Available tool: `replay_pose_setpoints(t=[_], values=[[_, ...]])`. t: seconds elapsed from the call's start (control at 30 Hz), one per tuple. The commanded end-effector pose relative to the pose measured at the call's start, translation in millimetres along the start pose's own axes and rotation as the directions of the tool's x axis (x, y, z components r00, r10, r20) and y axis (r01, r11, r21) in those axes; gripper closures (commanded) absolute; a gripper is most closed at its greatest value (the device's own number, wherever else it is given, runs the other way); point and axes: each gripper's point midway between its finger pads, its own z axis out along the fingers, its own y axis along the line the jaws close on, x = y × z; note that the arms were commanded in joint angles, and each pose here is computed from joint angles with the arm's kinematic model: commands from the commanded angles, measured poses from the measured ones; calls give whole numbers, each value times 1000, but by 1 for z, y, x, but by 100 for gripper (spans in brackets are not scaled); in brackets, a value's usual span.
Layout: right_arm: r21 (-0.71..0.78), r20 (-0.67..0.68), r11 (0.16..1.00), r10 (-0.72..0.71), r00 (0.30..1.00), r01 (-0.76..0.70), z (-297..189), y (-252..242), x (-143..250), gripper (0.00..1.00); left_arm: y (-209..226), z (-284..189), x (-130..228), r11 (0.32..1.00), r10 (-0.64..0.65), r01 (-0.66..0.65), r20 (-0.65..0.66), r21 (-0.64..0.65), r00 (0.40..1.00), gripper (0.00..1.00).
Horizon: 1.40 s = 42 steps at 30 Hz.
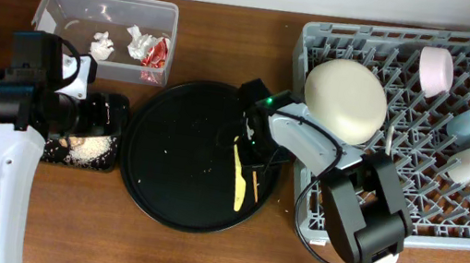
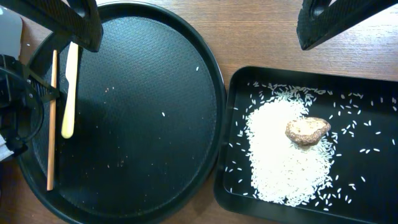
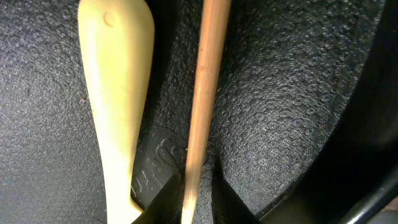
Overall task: Sort waste into correct bins and load items into the dishwasher rack
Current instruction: 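Insert the chopsticks and fork upright into the rack with right gripper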
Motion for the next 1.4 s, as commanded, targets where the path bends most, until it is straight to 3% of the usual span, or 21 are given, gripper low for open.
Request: replay_pose_setpoints(t=[0.0, 0.2, 0.23, 0.33, 0.43, 0.57, 0.7, 0.8, 0.9, 0.97, 1.1, 1.37], values=[[62, -15, 998, 3, 1000, -2, 12, -10, 5, 84, 0, -1, 1, 1000, -14, 14, 3, 9, 1000, 1], [69, -12, 997, 40, 999, -39, 12, -12, 5, 90, 0, -1, 1, 1000, -14, 14, 3, 9, 1000, 1], [66, -13, 997, 44, 999, -43, 12, -11, 6, 96, 0, -1, 1, 1000, -14, 14, 3, 9, 1000, 1], [53, -12, 998, 45, 999, -44, 3, -8, 5, 96, 0, -1, 1, 1000, -14, 14, 3, 9, 1000, 1], [23, 89, 999, 25, 996, -28, -42, 1, -11, 96, 0, -1, 1, 1000, -14, 14, 3, 9, 1000, 1], [31, 159, 999, -23, 987, 19, -97, -1, 0, 96, 0, -1, 1, 1000, -14, 14, 3, 9, 1000, 1], [69, 294, 997, 23, 956, -46, -178, -68, 20, 96, 0, -1, 1, 1000, -14, 14, 3, 9, 1000, 1], [89, 330, 982, 128, 935, -166, -203, -149, 36, 96, 0, -1, 1, 1000, -14, 14, 3, 9, 1000, 1], [244, 314, 963, 30, 949, -112, -211, -236, 52, 96, 0, -1, 1, 1000, -14, 14, 3, 9, 1000, 1], [276, 263, 959, -18, 965, -58, -204, -259, 61, 96, 0, -1, 1, 1000, -14, 14, 3, 9, 1000, 1], [370, 148, 921, 68, 987, -119, -172, -308, 81, 96, 0, -1, 1, 1000, -14, 14, 3, 9, 1000, 1], [334, 90, 934, 98, 991, -123, -127, -326, 71, 96, 0, -1, 1, 1000, -14, 14, 3, 9, 1000, 0]])
